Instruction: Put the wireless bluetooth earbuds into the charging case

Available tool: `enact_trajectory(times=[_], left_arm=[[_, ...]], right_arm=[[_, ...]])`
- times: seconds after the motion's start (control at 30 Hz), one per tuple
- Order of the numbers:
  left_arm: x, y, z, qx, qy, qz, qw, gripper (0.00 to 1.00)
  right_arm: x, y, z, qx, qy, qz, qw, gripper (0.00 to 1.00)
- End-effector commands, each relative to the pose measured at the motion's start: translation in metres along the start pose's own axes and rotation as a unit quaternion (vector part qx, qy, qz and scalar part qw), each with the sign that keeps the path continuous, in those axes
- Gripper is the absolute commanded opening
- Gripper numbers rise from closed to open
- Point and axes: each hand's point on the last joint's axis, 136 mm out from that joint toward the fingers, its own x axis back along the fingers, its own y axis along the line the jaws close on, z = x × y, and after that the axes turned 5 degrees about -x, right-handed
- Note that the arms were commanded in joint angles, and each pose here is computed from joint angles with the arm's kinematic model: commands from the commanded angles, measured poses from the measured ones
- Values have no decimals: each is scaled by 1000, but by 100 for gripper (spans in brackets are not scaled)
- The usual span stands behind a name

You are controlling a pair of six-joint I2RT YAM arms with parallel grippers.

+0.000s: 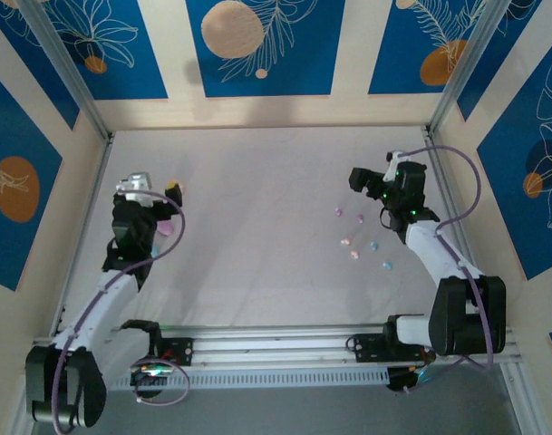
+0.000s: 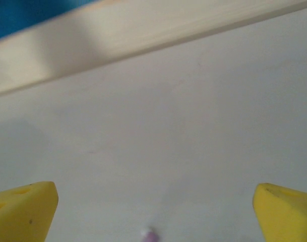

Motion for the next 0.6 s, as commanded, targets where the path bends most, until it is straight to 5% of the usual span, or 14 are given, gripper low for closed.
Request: enact_trajectory(times=[0.0, 0.1, 0.3, 0.57], left_arm=[[10, 1, 52, 31, 158, -9, 987, 100], [10, 2, 69, 49, 210, -18, 976, 100], [1, 13, 121, 69, 357, -73, 928, 99], [-15, 27, 133, 79, 415, -140, 896, 93]], right_arm=[[16, 29, 51, -89, 134, -81, 984, 99], [28, 59, 50, -90, 158, -151, 972, 99], [41, 78, 51, -69, 195, -159, 965, 96], [58, 80, 56, -61, 209, -135, 967, 96]])
